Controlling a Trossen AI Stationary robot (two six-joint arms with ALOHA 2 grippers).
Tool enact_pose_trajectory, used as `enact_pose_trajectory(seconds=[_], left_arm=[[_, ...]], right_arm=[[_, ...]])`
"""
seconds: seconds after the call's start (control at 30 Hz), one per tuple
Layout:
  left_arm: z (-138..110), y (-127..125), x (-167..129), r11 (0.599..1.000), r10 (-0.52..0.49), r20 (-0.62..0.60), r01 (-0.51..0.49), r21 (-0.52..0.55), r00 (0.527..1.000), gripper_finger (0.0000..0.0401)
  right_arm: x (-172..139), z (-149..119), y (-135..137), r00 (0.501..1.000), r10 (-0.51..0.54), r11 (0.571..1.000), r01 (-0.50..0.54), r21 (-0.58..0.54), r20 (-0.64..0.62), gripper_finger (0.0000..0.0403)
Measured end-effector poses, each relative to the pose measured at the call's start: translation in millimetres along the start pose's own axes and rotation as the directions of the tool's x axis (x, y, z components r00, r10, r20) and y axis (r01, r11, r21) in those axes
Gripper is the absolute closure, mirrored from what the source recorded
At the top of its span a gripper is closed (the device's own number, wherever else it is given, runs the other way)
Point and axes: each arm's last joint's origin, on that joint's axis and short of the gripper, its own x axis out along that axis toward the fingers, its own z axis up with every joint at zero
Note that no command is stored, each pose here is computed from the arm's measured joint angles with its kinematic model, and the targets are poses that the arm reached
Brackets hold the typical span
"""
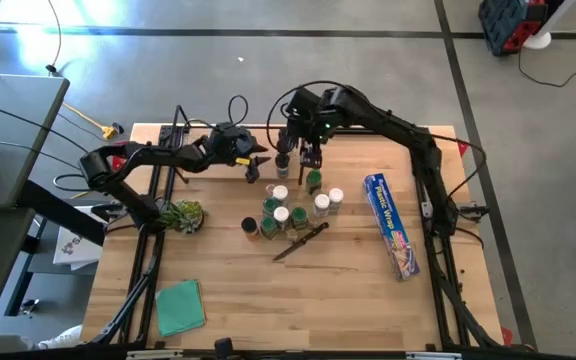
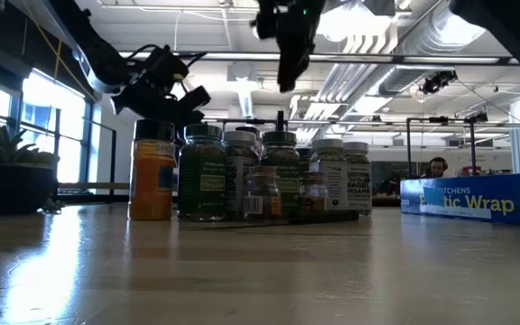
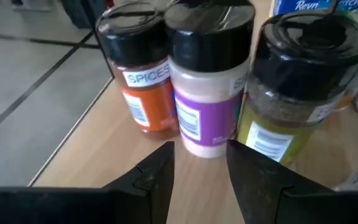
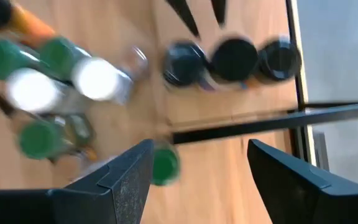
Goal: Shelf spices
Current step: Put the black lid seasoning bottle on the shelf
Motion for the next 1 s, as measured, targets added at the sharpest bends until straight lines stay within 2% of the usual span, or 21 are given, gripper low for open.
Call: enact_pose_trajectory(seconds=[0.1,0.3,0.4,0.5,0.57,0.67,0.83,1.0], left_arm=[[-2.7,-1.6,4.2,1.0,0.003,0.014,-0.003,-0.022,1.0,0.0259],[-4.0,-5.4,6.8,0.999,-0.011,0.01,0.012,-0.03,1.0,0.0259],[-4.1,-10.9,6.7,0.999,-0.032,-0.012,0.033,0.041,0.999,0.0259],[-8.7,-16.3,-0.9,0.987,-0.039,-0.121,0.057,0.15,0.992,0.0259],[-8.5,-17.9,-12.3,0.98,-0.011,-0.196,0.049,0.193,0.981,0.0259],[0.8,-23.8,-37.7,0.979,-0.034,-0.235,0.079,0.187,0.971,0.0259],[28.2,-47.8,-90.8,0.982,-0.138,-0.14,0.153,0.109,0.981,0.0259],[44.6,-84.7,-133.7,0.955,-0.297,-0.028,0.297,0.013,0.955,0.0254]], right_arm=[[-16.1,4.0,26.4,0.998,0.011,1.0,-0.01,-0.026,0.055,0.0148],[-24.2,10.0,81.6,0.997,0.011,0.996,-0.003,-0.095,0.079,0.0148],[-26.1,11.3,107.0,0.996,0.018,0.992,-0.007,-0.125,0.089,0.0148],[-28.9,12.4,131.6,0.994,0.014,0.99,0.002,-0.142,0.113,0.0148],[-30.7,10.8,146.1,0.993,-0.007,0.988,0.025,-0.153,0.114,0.0148],[-33.6,8.4,164.0,0.991,-0.057,0.984,0.077,-0.163,0.125,0.0148],[-38.0,8.1,184.2,0.975,-0.134,0.971,0.166,-0.175,0.18,0.0148],[-33.3,18.1,196.3,0.965,-0.054,0.987,0.092,-0.135,0.257,0.0148]])
